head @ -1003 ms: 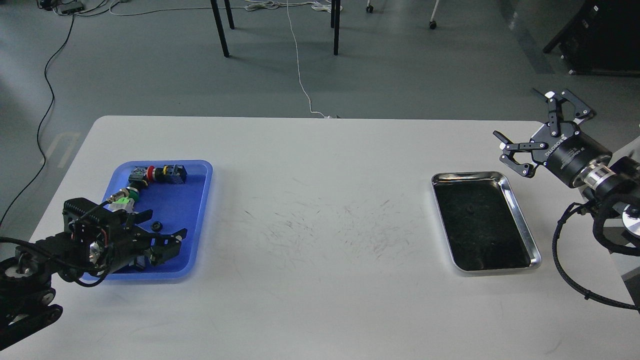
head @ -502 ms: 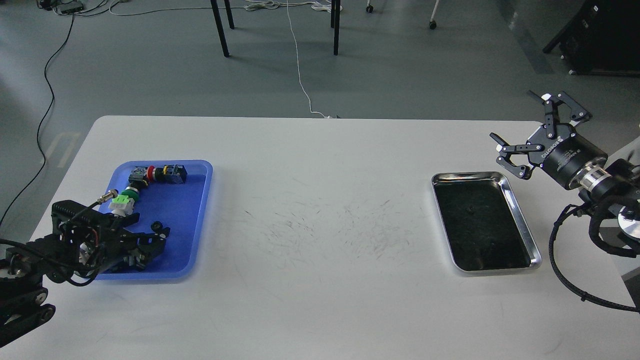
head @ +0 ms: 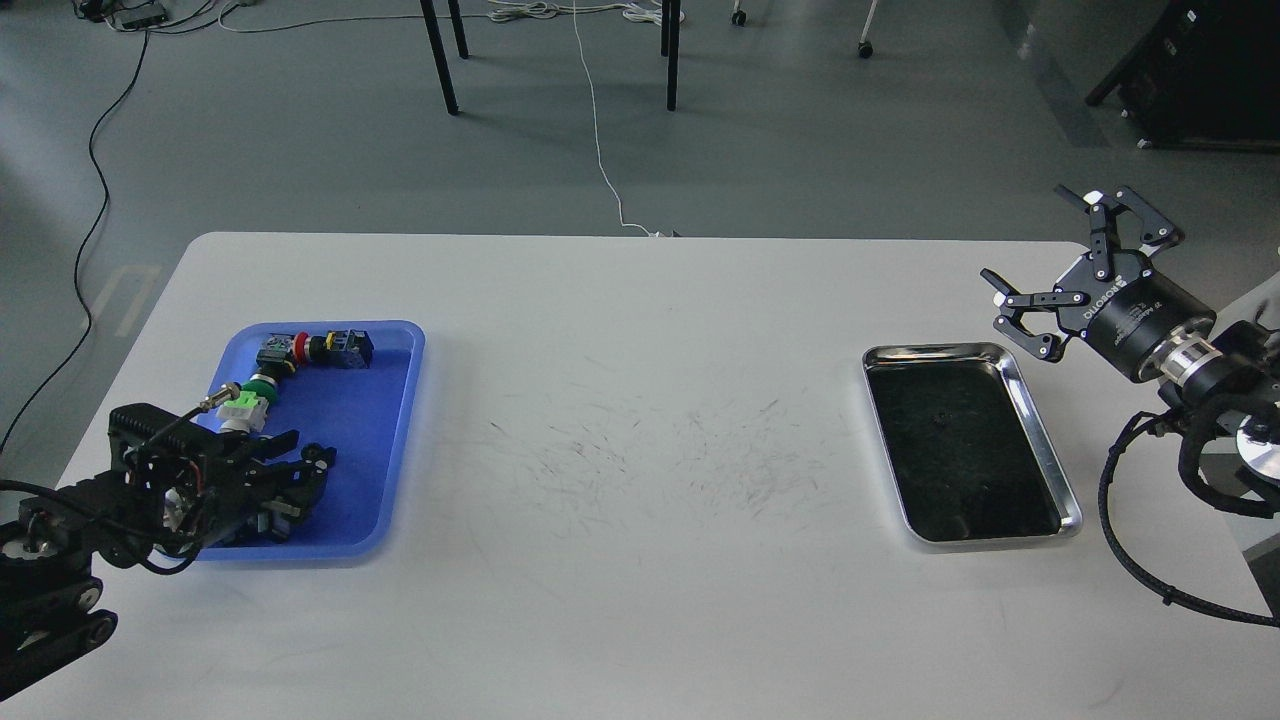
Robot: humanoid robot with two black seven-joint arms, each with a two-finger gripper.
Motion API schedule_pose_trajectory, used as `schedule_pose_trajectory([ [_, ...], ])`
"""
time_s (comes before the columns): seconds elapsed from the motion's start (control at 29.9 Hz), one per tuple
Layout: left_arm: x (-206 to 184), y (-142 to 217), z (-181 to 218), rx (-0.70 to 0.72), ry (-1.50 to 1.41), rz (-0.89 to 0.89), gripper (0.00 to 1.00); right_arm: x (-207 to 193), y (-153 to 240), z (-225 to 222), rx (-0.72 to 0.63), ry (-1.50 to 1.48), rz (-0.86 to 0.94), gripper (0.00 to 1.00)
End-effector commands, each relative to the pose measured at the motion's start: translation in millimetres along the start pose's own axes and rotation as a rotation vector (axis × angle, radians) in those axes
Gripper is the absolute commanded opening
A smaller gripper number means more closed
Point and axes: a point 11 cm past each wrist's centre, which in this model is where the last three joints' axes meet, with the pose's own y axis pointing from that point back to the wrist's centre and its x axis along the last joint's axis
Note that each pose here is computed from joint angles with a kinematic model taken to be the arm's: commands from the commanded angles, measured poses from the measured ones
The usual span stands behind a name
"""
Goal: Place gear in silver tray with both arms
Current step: 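Lift the second gear out of the blue tray with the left gripper, then carry the gear to the table middle and open the left gripper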
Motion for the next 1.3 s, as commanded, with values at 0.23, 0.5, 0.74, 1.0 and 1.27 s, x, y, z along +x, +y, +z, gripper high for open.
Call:
schedule_pose_trajectory([
  [0.23, 15, 1, 4, -0.018, 0.021, 0.030, 0.08, -1, -1, -2, 0.007, -0.003, -0.004, 0.98],
  [0.5, 122, 35, 21, -0.107, 0.013, 0.214, 0.08, -4, -2, -4, 0.011, -0.003, -0.010, 0.98],
  [0.74, 181, 14, 109, -0.250, 0.023, 0.324, 0.08, 0, 0, -20, 0.078, -0.036, 0.001, 0.98],
  [1.0, 178, -39, 215, -0.387, 0.003, 0.293, 0.08, 55, 41, -11, 0.211, -0.267, 0.168, 0.98],
  [1.27, 148, -71, 301, -0.495, -0.061, 0.223, 0.08, 67, 52, 17, 0.179, -0.308, 0.213, 0.98],
])
